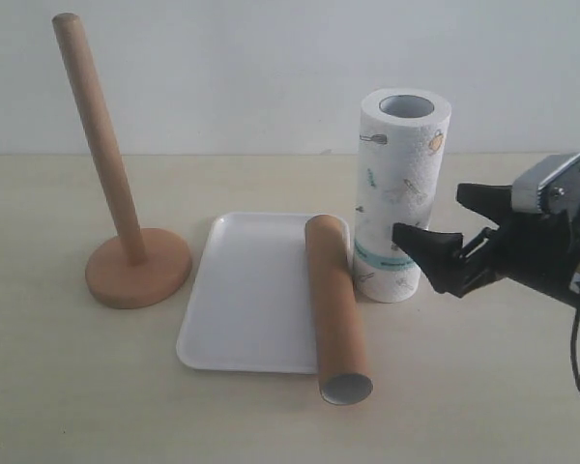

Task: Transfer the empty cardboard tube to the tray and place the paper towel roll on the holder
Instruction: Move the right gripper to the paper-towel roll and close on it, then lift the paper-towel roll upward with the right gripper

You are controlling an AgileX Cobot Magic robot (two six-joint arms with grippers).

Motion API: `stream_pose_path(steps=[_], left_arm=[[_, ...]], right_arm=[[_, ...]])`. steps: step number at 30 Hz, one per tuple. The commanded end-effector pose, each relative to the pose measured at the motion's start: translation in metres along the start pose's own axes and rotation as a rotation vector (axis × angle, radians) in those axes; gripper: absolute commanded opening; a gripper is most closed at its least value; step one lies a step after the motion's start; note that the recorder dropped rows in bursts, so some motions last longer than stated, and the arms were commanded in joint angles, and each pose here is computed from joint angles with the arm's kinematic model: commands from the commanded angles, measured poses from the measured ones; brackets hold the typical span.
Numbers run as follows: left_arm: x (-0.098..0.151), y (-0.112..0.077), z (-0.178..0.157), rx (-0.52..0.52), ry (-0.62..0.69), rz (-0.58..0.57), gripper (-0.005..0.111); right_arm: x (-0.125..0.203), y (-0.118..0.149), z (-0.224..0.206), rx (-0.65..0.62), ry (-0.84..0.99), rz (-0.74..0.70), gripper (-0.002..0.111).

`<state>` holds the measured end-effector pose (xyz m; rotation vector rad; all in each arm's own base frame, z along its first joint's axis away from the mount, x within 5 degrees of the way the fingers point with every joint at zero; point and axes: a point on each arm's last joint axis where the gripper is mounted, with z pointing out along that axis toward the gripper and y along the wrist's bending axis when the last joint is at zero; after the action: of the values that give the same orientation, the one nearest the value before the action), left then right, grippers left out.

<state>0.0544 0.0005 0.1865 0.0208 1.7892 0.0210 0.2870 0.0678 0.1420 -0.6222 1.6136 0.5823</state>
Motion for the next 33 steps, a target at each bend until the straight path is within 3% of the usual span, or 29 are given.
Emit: stream_pose_path(steps=[1,11,23,25,27,32,33], left_arm=[[0.001,-0.001,0.0,0.008,0.001,-0.004,0.004],[0.001,-0.001,0.0,0.008,0.001,-0.004,0.004],[0.001,-0.001,0.0,0.008,0.001,-0.004,0.004],[0.001,-0.001,0.0,0.008,0.001,-0.004,0.004],[0.001,-0.001,0.0,0.008,0.001,-0.004,0.004],[0.001,-0.001,0.0,0.008,0.001,-0.004,0.004],[0.001,-0.001,0.0,0.008,0.001,-0.004,0.004]], right_arm=[[-0.005,0.005,0.027,-0.089,-0.042,-0.051,0.105],[-0.008,-0.008,0.075,-0.04,-0.125,-0.034,0.105],[-0.015,-0.012,0.08,-0.04,-0.151,0.002,0.102],[-0.014,-0.01,0.08,-0.061,-0.144,0.039,0.09],[-0.014,-0.008,0.08,-0.083,-0.135,0.086,0.07],[-0.011,-0.013,0.081,-0.036,-0.102,0.151,0.0],[-0.01,-0.015,0.081,-0.017,-0.096,0.165,0.001]])
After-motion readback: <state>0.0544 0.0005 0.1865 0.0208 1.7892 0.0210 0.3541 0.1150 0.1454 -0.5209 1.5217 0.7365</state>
